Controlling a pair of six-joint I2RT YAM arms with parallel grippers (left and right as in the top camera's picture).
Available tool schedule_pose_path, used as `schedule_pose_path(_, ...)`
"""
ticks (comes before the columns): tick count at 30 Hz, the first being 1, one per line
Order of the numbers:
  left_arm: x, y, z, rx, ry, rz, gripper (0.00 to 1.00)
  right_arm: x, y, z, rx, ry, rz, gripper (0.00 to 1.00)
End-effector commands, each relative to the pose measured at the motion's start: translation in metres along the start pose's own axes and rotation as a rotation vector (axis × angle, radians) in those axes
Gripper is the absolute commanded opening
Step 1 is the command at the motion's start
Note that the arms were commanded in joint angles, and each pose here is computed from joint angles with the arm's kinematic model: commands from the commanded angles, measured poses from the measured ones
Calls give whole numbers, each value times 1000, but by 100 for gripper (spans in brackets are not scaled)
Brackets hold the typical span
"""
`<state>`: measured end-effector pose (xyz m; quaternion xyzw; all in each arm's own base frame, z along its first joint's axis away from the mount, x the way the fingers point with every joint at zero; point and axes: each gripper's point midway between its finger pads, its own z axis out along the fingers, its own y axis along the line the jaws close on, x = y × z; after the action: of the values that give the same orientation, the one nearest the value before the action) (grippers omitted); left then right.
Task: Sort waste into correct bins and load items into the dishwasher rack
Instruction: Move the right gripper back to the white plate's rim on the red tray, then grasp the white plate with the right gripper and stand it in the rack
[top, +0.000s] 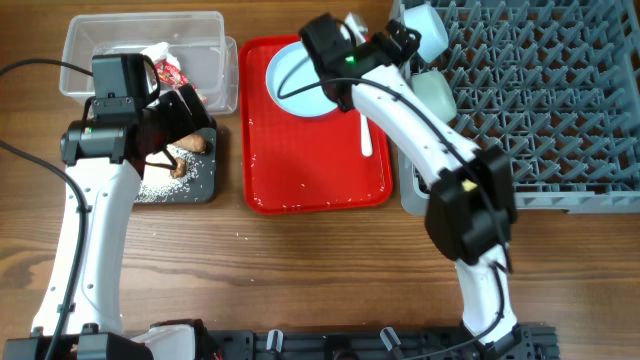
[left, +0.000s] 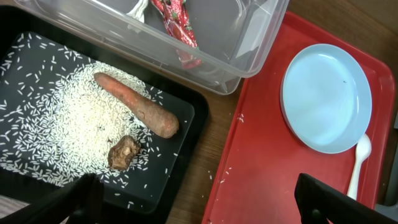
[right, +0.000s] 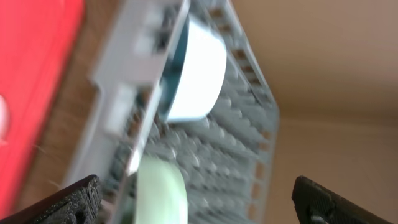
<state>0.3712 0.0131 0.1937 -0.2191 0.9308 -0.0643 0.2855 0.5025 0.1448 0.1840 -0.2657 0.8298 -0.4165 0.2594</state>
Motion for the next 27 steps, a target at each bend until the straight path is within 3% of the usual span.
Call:
schedule_pose_path(1, -2, 1, 1, -12, -6, 9, 100, -55, 19, -80, -549, -330, 269, 86)
schedule_pose_path(3, -2, 1, 1, -12, -6, 9, 100, -70, 51, -120, -854, -425, 283, 86)
schedule_pose_path(5, -2, 1, 1, -12, -6, 9, 100, -76, 71, -134, -1014, -448, 298, 85)
schedule_pose_path(9, -2, 1, 1, -12, -6, 9, 100, -65, 91, -83, -1001, -136, 722, 88)
schedule_pose_path(10, -2, 1, 1, -12, -6, 9, 100, -59, 102, -70, -1022, -34, 838, 100)
schedule_pose_path(14, -2, 1, 1, -12, -6, 9, 100, -49, 118, -49, -987, 32, 827, 99)
schedule_pose_path(18, -2, 1, 1, -12, -6, 9, 100, -20, 140, -15, -845, 235, 1035, 62)
schedule_pose_path(23, -2, 1, 1, -12, -6, 9, 100, -9, 173, 3, -841, 288, 1055, 49)
schedule_pose_path(27, -2, 1, 1, -12, -6, 9, 100, 0, 200, 19, -828, 338, 1044, 46)
